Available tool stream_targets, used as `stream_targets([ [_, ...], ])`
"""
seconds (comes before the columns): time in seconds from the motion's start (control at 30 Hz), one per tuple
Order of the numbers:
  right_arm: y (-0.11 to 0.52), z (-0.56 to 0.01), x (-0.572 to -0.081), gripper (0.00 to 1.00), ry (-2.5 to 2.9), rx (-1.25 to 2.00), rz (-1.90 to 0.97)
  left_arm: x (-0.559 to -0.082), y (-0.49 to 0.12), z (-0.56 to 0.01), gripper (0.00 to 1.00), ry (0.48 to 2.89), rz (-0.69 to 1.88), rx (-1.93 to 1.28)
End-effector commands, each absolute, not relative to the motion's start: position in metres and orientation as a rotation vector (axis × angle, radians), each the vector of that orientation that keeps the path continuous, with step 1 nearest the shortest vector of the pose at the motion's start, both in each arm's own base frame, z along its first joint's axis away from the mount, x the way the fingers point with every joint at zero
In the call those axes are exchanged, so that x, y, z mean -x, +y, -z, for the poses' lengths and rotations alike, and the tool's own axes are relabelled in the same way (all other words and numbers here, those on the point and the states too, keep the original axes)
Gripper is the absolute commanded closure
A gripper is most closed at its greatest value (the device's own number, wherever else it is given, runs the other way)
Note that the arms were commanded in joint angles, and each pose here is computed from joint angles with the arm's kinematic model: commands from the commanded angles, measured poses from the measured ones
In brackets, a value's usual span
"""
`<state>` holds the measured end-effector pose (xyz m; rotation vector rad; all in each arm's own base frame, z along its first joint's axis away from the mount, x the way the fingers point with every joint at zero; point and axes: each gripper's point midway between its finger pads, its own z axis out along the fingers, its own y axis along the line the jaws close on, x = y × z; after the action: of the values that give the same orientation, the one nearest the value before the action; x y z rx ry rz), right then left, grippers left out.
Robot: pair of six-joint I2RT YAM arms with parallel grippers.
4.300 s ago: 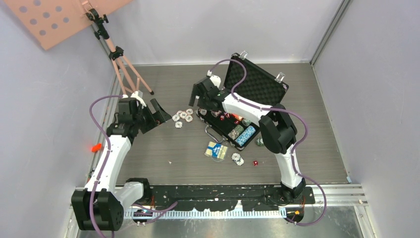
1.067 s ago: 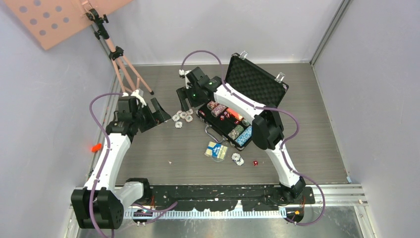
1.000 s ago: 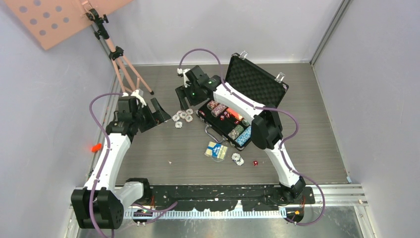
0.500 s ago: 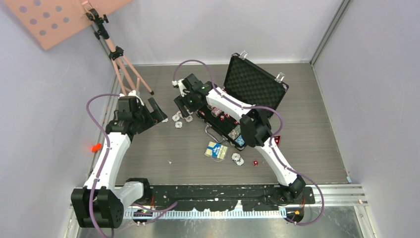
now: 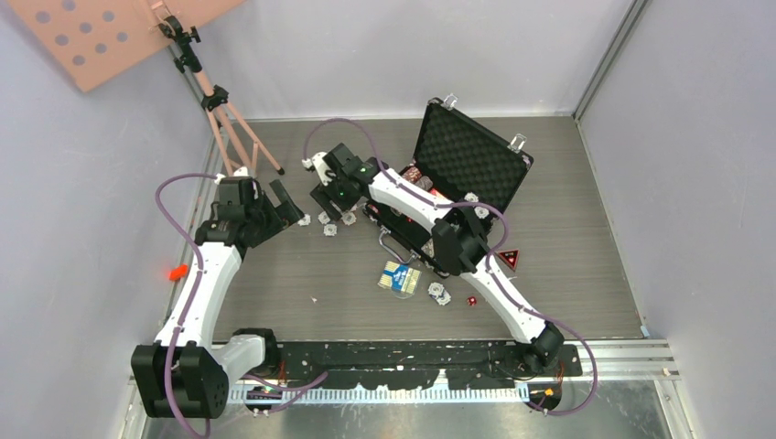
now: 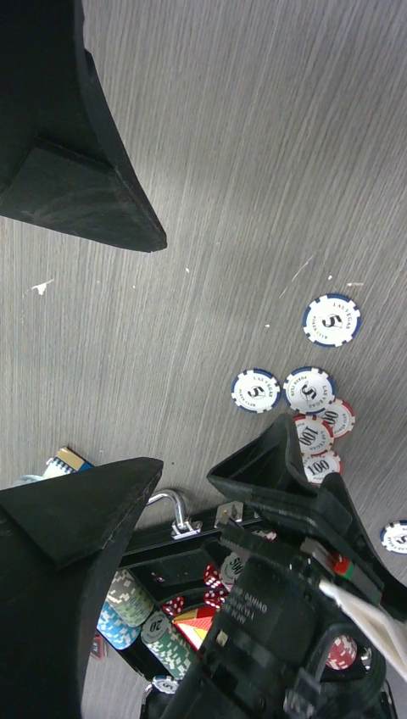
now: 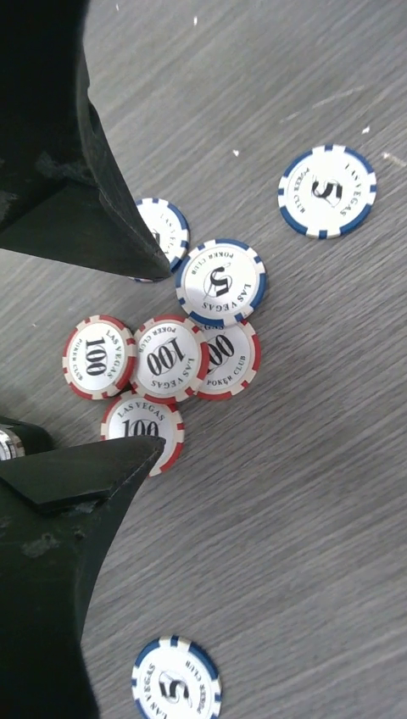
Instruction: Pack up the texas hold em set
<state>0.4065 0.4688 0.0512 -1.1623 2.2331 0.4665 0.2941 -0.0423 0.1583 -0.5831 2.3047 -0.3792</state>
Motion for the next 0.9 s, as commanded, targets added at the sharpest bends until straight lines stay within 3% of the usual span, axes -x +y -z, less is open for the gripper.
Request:
stream_targets([
  [0.0, 0.476, -0.052, -0.415, 0.26, 2.172, 1.192, -0.420, -0.301, -0.038, -0.170, 0.05, 2.269, 0.360, 0.587],
  [0.17, 0.474, -0.037, -0.412, 0.32, 2.198, 1.208, -0.413, -0.300, -0.037, -0.170, 0.05, 2.267, 0.357, 0.582],
  [0.33, 0.471, -0.037, -0.405, 0.56, 2.216, 1.215, -0.426, -0.300, -0.039, -0.170, 0.05, 2.266, 0.371, 0.572],
  [0.47, 0.466, -0.047, -0.402, 0.61, 2.206, 1.209, -0.411, -0.300, -0.042, -0.170, 0.06, 2.269, 0.391, 0.564],
  [0.6, 0.471, -0.072, -0.401, 0.66, 2.173, 1.155, -0.456, -0.300, -0.045, -0.170, 0.06, 2.271, 0.408, 0.555],
  [0.87, 0.485, -0.122, -0.398, 0.87, 2.146, 1.046, -0.588, -0.297, -0.049, -0.173, 0.06, 2.265, 0.436, 0.540],
])
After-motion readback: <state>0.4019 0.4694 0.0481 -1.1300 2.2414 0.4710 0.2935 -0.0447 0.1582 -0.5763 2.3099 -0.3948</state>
